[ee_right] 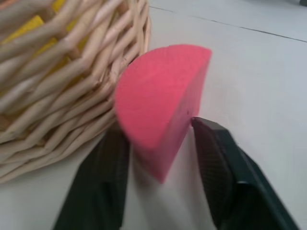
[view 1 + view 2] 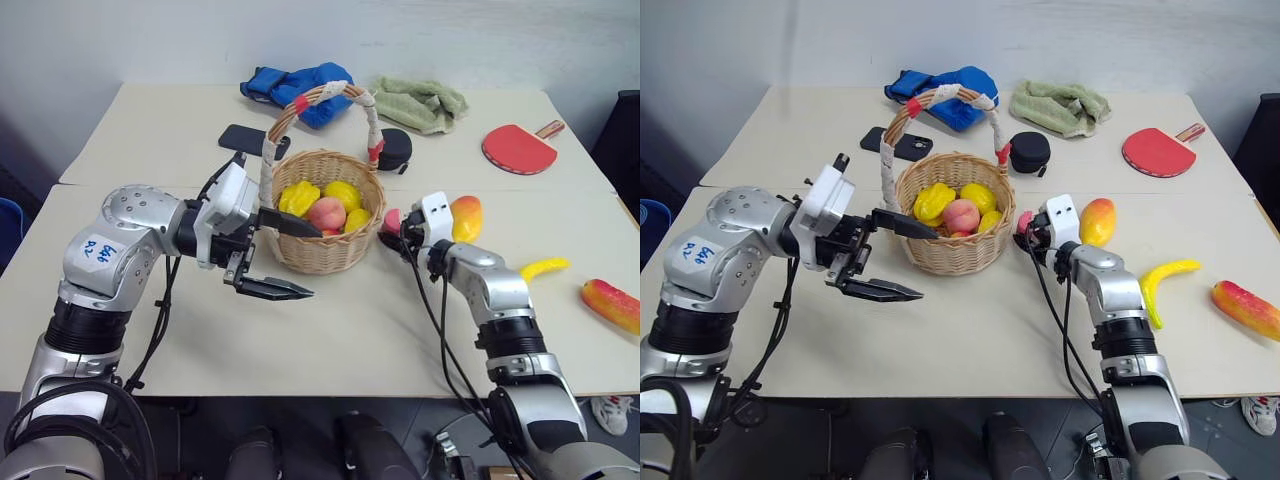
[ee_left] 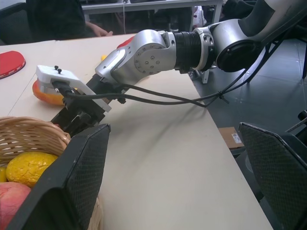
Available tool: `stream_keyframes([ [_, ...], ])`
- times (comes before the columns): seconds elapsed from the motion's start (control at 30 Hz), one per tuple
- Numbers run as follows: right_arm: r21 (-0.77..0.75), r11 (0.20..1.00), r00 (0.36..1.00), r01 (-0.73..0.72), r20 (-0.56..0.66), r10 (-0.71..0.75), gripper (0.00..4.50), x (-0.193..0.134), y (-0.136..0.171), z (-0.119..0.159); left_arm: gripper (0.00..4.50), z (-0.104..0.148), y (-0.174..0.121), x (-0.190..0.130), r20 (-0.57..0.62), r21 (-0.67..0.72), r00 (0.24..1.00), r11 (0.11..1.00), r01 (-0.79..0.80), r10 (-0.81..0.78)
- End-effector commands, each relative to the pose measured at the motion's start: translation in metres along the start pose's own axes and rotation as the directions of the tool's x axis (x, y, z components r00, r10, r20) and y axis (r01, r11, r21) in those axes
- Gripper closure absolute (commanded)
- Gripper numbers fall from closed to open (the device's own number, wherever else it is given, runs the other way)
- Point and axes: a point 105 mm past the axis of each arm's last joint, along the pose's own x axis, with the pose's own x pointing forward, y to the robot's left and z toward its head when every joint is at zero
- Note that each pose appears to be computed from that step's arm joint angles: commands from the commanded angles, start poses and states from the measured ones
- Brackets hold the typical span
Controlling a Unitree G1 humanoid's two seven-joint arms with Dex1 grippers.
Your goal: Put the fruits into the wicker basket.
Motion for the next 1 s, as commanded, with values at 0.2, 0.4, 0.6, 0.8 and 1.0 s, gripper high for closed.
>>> stream_keyframes([
  [0.2,0.003,0.998,0.970,-0.061,0.235,0.059,4.17,-0.044,0.002,0.046,0.00,0.011,-0.006,0.006,0.042,0.024,0.999,1.000,0.019,-0.020],
  [0.4,0.109,0.946,0.883,0.307,0.338,-0.325,4.17,-0.154,-0.067,0.068,0.00,0.018,-0.010,0.024,0.117,0.012,0.991,0.998,0.057,-0.058],
  [0.6,0.180,0.669,0.641,0.721,0.192,-0.743,4.17,-0.282,-0.127,0.034,0.00,0.017,-0.013,0.032,0.170,-0.012,0.984,0.998,0.059,-0.056],
  [0.8,0.199,0.471,0.480,0.859,0.003,-0.877,4.17,-0.349,-0.152,-0.019,0.00,0.014,-0.016,0.037,0.180,-0.026,0.982,0.998,0.056,-0.050],
  [1.0,0.217,0.463,0.501,0.860,-0.183,-0.846,4.17,-0.347,-0.155,-0.075,0.00,0.013,-0.019,0.037,0.170,-0.032,0.984,0.998,0.052,-0.046],
])
